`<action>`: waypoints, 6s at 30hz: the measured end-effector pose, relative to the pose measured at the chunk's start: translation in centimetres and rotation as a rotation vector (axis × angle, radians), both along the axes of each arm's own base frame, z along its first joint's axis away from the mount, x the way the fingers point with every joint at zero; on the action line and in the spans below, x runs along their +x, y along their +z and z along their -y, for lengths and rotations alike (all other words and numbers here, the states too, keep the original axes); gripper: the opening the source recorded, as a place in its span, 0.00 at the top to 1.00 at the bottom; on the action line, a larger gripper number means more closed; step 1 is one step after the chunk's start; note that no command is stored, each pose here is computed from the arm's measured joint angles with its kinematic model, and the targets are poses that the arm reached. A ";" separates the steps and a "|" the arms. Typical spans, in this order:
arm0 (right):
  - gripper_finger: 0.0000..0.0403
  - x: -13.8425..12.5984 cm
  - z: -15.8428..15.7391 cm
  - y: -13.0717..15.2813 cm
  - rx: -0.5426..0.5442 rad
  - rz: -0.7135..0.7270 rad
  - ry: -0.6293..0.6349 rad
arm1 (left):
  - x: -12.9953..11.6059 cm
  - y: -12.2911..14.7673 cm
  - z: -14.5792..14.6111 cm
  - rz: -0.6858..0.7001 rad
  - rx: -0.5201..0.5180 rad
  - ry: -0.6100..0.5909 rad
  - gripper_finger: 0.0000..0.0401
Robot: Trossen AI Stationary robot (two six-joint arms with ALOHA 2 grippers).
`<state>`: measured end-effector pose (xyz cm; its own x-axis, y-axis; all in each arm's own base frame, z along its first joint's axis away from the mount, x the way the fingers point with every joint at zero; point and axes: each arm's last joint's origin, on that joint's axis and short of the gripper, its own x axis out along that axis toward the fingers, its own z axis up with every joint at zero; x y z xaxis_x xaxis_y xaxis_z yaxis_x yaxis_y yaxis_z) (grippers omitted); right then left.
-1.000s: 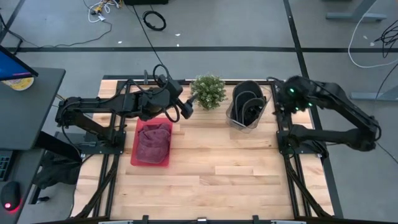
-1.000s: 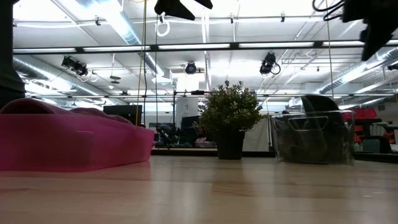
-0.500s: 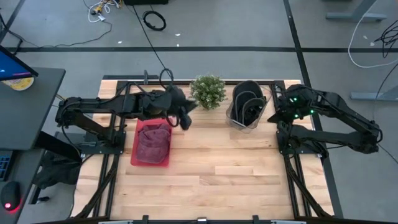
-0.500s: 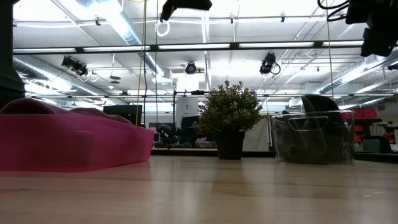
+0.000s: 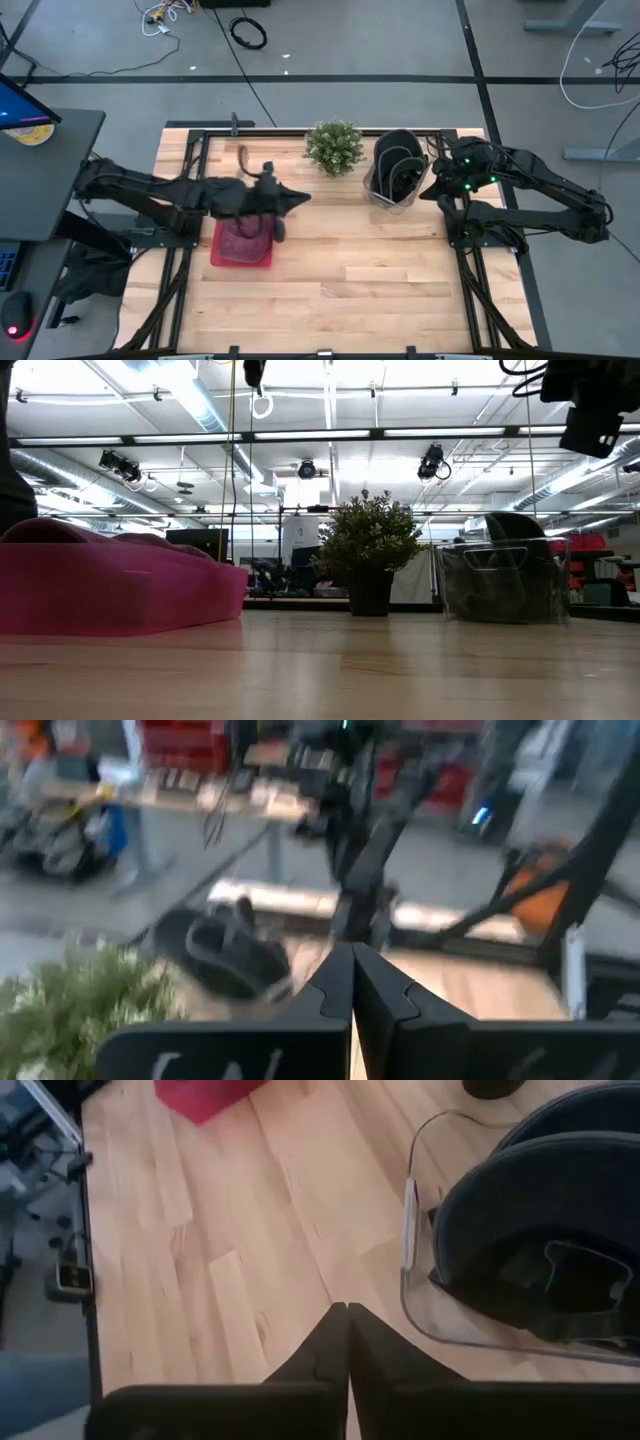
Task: Pick & Place hat
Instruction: Return to Home Position
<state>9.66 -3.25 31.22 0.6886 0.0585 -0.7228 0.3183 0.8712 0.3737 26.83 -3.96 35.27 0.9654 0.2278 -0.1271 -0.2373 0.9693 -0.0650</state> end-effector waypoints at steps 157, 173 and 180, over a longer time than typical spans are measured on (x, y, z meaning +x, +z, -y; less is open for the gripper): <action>1.00 4.5 -3.9 -6.0 -0.294 0.891 0.237 | -17.2 -18.0 -4.3 0.114 0.049 -0.080 0.98; 1.00 -0.8 -4.2 -7.0 -0.470 1.005 0.215 | -17.2 -18.0 -4.3 0.118 0.049 -0.083 0.98; 0.99 -2.3 -4.0 -7.2 -0.550 1.013 0.197 | -17.2 -18.0 -4.3 0.118 0.049 -0.083 0.98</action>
